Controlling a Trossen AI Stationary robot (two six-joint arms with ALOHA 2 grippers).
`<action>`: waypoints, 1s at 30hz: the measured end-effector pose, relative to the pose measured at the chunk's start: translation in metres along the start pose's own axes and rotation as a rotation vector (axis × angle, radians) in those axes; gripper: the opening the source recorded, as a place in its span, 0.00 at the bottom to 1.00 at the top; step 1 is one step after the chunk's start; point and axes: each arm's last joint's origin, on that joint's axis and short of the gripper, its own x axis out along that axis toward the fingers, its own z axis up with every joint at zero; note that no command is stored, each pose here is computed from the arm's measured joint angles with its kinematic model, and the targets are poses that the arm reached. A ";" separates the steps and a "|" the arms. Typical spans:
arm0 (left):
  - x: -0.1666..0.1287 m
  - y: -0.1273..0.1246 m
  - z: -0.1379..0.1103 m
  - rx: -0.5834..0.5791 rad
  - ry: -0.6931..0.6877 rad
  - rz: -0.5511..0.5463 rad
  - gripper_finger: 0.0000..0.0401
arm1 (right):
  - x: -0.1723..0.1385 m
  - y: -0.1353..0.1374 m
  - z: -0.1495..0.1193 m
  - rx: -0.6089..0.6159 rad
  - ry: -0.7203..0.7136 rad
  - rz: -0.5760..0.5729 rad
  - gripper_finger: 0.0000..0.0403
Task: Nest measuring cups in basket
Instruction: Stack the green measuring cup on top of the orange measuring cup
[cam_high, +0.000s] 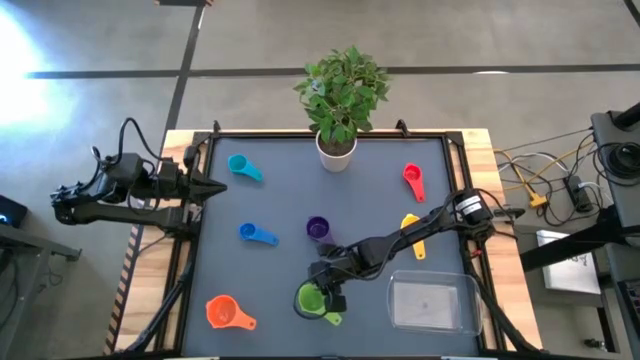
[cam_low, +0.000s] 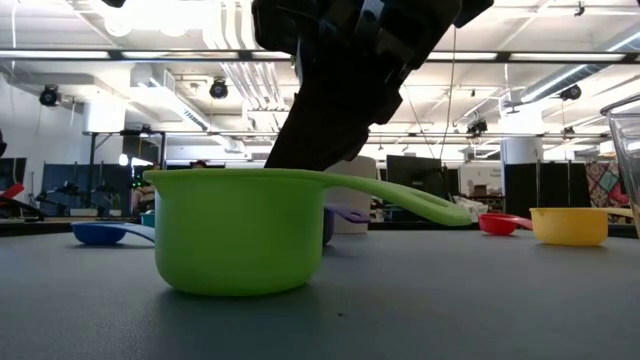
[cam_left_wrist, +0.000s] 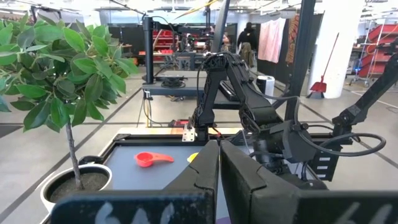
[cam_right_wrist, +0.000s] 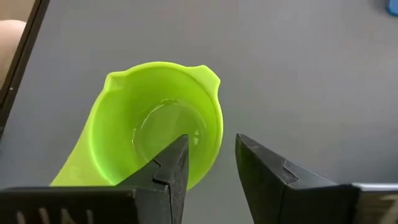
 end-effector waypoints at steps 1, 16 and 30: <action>0.000 0.000 0.000 0.000 0.000 0.000 0.00 | 0.000 0.000 0.000 0.000 0.002 0.011 0.32; 0.000 0.000 0.000 0.000 0.000 0.000 0.00 | 0.002 0.000 -0.001 0.038 0.009 0.014 0.42; 0.000 0.000 0.000 0.000 0.000 0.000 0.00 | 0.018 -0.010 -0.010 0.088 0.051 -0.010 0.32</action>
